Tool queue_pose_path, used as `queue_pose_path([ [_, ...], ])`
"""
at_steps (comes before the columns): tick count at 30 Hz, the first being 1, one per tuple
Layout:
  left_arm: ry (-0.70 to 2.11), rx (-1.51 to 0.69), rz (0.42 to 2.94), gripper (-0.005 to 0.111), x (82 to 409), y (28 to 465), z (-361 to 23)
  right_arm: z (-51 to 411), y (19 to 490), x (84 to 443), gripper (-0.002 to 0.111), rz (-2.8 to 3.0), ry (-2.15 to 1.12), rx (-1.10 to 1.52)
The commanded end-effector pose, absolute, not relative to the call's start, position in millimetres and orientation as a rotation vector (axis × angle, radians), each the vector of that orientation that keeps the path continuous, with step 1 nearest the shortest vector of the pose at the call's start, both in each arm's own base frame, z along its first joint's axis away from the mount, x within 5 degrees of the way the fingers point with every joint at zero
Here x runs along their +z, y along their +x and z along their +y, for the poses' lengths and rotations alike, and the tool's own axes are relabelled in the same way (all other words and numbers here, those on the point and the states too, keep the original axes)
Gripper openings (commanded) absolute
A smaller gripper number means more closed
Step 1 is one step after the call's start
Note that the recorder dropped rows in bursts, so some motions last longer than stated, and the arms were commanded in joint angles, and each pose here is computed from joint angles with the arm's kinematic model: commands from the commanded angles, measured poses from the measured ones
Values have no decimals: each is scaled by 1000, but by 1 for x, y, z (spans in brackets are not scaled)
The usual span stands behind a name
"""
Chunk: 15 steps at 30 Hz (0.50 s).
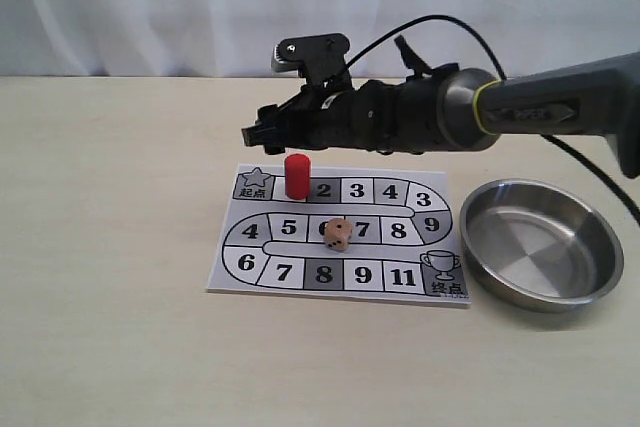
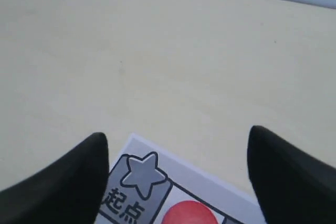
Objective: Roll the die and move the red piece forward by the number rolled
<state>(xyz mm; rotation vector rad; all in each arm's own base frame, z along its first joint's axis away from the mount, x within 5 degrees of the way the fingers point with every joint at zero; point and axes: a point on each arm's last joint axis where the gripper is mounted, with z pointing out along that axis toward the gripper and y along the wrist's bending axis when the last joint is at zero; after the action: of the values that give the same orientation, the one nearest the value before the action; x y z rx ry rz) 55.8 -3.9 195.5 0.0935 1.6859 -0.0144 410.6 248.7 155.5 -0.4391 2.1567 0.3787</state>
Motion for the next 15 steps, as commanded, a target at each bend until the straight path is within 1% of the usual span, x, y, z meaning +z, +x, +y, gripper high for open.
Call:
queue_pose_path([
  [1, 94, -13, 1677, 0, 195, 56, -4, 234, 410, 184, 54, 2183, -434, 399],
  [5, 94, -13, 1677, 0, 195, 56, -4, 214, 411, 200, 36, 2246, -415, 409],
  [10, 94, -13, 1677, 0, 195, 56, -4, 188, 410, 209, 21, 2353, -400, 418],
  [14, 94, -13, 1677, 0, 195, 56, -4, 165, 409, 213, 6, 2449, -377, 425],
  [15, 94, -13, 1677, 0, 195, 56, -4, 159, 408, 212, 4, 2480, -369, 428],
])
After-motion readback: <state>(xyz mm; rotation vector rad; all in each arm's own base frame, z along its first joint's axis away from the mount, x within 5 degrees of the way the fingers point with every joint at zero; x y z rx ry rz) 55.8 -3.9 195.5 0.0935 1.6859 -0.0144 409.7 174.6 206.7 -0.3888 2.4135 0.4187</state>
